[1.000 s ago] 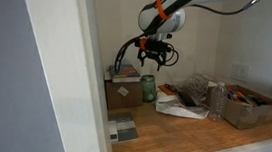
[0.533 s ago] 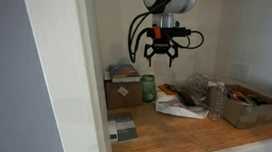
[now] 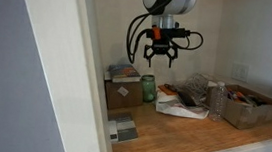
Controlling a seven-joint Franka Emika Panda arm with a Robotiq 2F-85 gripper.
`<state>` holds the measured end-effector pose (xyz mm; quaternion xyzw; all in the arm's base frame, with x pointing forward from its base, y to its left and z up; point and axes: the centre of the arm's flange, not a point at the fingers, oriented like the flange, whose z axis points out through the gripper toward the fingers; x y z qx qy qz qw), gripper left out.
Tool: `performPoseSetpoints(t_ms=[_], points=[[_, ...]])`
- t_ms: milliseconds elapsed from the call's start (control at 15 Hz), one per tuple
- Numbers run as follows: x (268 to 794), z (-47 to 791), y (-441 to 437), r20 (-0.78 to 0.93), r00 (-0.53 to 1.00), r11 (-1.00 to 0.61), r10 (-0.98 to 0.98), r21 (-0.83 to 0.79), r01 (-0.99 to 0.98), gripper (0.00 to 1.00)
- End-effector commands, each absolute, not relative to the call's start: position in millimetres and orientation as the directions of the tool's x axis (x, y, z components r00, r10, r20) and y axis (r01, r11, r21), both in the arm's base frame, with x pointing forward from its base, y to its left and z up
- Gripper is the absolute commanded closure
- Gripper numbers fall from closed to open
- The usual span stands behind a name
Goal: Move the green bottle backwards
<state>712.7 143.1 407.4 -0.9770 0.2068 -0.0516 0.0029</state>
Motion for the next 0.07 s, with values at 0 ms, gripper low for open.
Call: performPoseSetpoints(t_ms=[0], points=[[712.8, 407.4, 143.1, 0.1, 0.909, -0.914, -0.404, -0.027, -0.404, 0.0]])
